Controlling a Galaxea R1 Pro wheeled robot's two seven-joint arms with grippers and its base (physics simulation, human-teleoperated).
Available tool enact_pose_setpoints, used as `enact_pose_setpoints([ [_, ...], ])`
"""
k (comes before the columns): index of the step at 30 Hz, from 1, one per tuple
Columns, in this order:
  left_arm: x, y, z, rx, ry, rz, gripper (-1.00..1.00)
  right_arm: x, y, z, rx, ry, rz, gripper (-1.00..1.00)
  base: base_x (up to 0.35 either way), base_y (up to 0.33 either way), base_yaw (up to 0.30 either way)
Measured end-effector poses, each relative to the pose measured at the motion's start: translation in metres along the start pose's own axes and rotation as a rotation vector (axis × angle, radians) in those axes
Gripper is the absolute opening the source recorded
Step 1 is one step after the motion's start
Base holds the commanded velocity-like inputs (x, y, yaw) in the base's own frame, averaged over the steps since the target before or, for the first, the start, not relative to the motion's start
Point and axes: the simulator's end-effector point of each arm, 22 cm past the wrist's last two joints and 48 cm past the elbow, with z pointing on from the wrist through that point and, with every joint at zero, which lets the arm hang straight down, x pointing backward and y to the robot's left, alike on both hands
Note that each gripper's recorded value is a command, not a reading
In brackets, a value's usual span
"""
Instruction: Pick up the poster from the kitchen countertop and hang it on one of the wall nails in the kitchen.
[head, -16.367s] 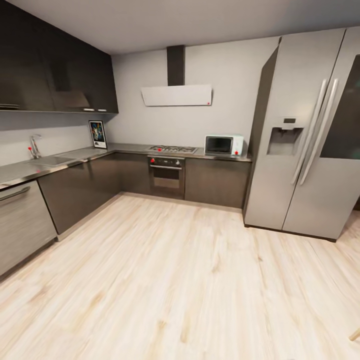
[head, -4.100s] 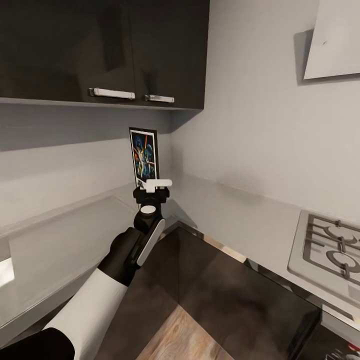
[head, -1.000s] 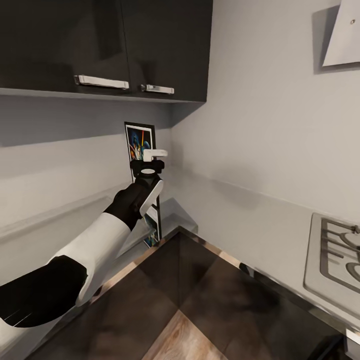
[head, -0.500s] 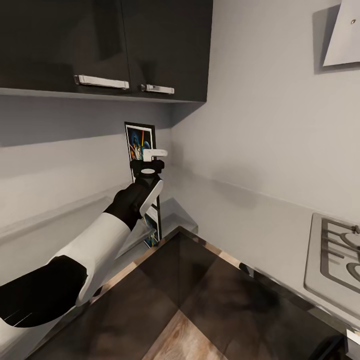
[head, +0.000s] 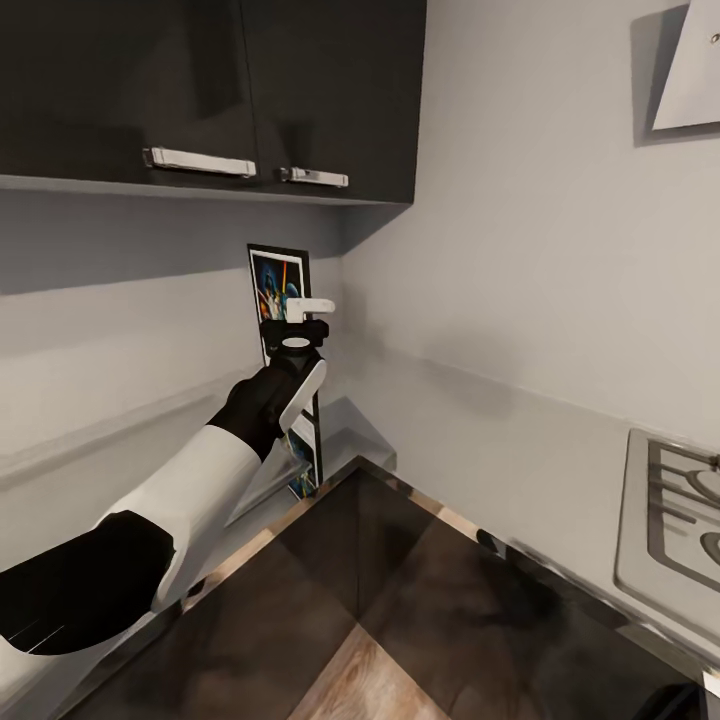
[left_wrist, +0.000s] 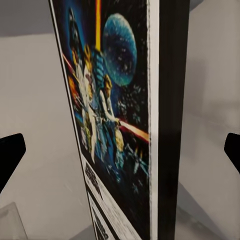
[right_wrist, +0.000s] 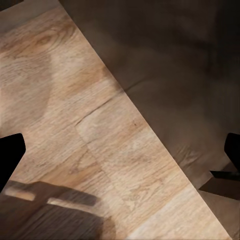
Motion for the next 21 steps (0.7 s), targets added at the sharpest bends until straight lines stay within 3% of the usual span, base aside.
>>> enact_pose_setpoints([
  [21,0.022,-0.004,0.01,0.001,0.028,0.011,1.0,0.011,0.003,0.001,-0.007,0.026,0.002,1.0,0.002,0.0,0.0],
])
